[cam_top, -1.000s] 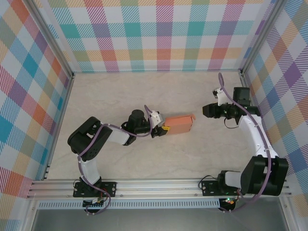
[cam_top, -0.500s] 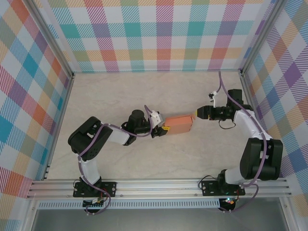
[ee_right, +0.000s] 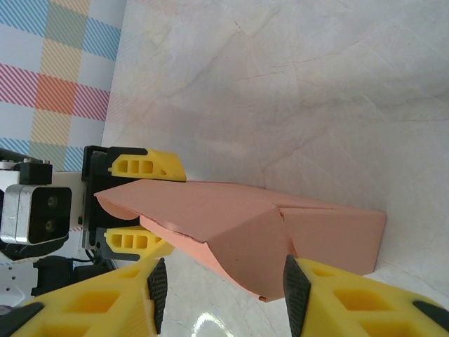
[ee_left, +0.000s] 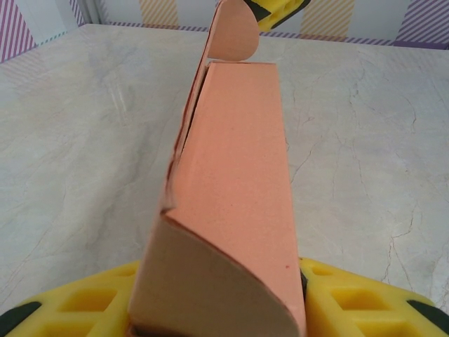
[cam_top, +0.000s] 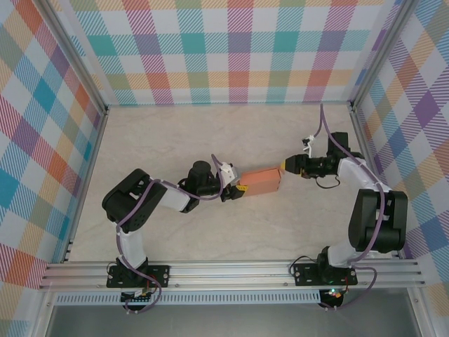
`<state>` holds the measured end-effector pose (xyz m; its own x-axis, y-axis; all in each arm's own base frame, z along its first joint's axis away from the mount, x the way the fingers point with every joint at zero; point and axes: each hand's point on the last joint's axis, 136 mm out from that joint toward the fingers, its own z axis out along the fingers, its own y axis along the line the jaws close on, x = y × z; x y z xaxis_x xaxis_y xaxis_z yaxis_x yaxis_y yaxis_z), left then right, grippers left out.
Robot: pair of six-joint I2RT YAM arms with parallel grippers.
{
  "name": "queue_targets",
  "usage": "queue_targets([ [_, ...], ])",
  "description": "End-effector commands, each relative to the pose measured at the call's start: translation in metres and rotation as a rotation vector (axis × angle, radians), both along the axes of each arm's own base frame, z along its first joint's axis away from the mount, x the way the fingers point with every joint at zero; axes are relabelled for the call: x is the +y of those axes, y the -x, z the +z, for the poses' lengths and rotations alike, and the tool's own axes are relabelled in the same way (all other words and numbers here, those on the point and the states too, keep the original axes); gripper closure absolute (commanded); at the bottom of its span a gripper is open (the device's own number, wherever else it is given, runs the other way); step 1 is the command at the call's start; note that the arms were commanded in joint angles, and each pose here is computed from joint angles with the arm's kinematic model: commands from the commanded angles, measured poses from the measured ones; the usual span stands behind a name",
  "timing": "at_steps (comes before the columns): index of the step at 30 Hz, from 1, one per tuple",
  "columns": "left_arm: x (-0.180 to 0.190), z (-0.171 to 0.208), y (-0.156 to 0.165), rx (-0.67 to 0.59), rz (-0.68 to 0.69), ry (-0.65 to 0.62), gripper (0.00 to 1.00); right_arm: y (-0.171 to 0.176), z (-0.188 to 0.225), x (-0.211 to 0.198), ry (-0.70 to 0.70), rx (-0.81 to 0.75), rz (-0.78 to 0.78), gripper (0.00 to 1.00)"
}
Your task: Fold the paper box
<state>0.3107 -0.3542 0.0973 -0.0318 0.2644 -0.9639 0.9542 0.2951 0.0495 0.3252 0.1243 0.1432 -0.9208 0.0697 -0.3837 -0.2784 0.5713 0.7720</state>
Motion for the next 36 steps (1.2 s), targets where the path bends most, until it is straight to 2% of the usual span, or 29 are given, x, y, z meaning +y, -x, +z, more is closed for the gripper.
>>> queue_targets([
  [1,-0.006,0.005,0.002,-0.015,-0.031,0.012,0.52,0.005,0.001,0.011,-0.055,0.03,0.04,0.51],
  [12,-0.005,0.003,0.004,-0.016,-0.039,0.005,0.53,0.008,0.004,0.025,-0.065,0.029,0.098,0.53],
  [23,-0.006,0.002,0.004,-0.016,-0.042,-0.003,0.54,0.007,0.014,0.018,0.051,-0.026,0.142,0.61],
  [30,-0.006,0.002,0.004,-0.018,-0.041,-0.008,0.54,0.008,0.0,0.013,0.129,-0.009,0.145,0.59],
  [36,-0.005,0.001,0.004,-0.016,-0.037,-0.016,0.54,0.004,0.028,0.023,0.021,-0.073,0.124,0.54],
])
